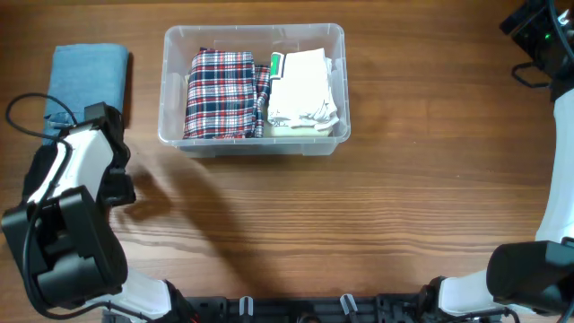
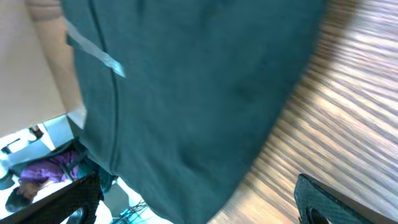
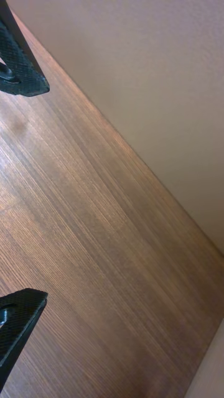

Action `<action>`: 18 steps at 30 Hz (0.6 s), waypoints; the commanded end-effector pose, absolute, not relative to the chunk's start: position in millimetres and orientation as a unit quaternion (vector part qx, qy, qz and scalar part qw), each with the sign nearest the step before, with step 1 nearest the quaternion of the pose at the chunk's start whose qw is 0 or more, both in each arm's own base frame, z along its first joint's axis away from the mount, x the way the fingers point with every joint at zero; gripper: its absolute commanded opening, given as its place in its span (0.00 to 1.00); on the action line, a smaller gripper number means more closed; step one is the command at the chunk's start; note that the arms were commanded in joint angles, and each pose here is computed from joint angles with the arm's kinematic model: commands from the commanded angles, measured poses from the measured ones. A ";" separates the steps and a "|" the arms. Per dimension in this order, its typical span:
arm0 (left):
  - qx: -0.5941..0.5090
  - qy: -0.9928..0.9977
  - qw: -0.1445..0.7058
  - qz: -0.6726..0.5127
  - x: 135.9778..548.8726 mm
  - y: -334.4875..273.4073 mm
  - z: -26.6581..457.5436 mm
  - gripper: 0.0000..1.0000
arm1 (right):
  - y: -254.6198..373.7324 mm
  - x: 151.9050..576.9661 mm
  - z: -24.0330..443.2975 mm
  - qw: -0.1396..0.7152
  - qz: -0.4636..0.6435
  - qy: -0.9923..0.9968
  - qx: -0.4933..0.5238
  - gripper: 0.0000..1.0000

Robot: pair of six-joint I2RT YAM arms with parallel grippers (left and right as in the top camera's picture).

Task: Pack container
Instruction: 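Reach the left gripper to the black garment and grasp it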

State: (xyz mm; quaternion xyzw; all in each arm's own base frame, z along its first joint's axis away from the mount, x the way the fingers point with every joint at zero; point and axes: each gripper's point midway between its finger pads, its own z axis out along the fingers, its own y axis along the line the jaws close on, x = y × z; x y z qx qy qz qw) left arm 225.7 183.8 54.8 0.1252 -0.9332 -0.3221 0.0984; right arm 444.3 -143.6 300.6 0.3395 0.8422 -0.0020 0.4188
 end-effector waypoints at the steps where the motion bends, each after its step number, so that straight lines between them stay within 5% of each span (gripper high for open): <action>1: 0.124 -0.924 0.124 -0.341 219.2 196.1 44.9 1.00 | -143.3 445.5 298.2 0.416 -0.001 0.842 0.343 1.00; 11: 0.096 -0.909 0.187 -0.359 212.3 202.7 2.7 1.00 | -143.3 445.5 298.3 0.416 -0.001 0.842 0.343 1.00; 18: 0.134 -0.918 0.095 -0.361 251.9 209.4 -13.1 0.97 | -143.3 445.5 298.3 0.416 -0.001 0.842 0.343 1.00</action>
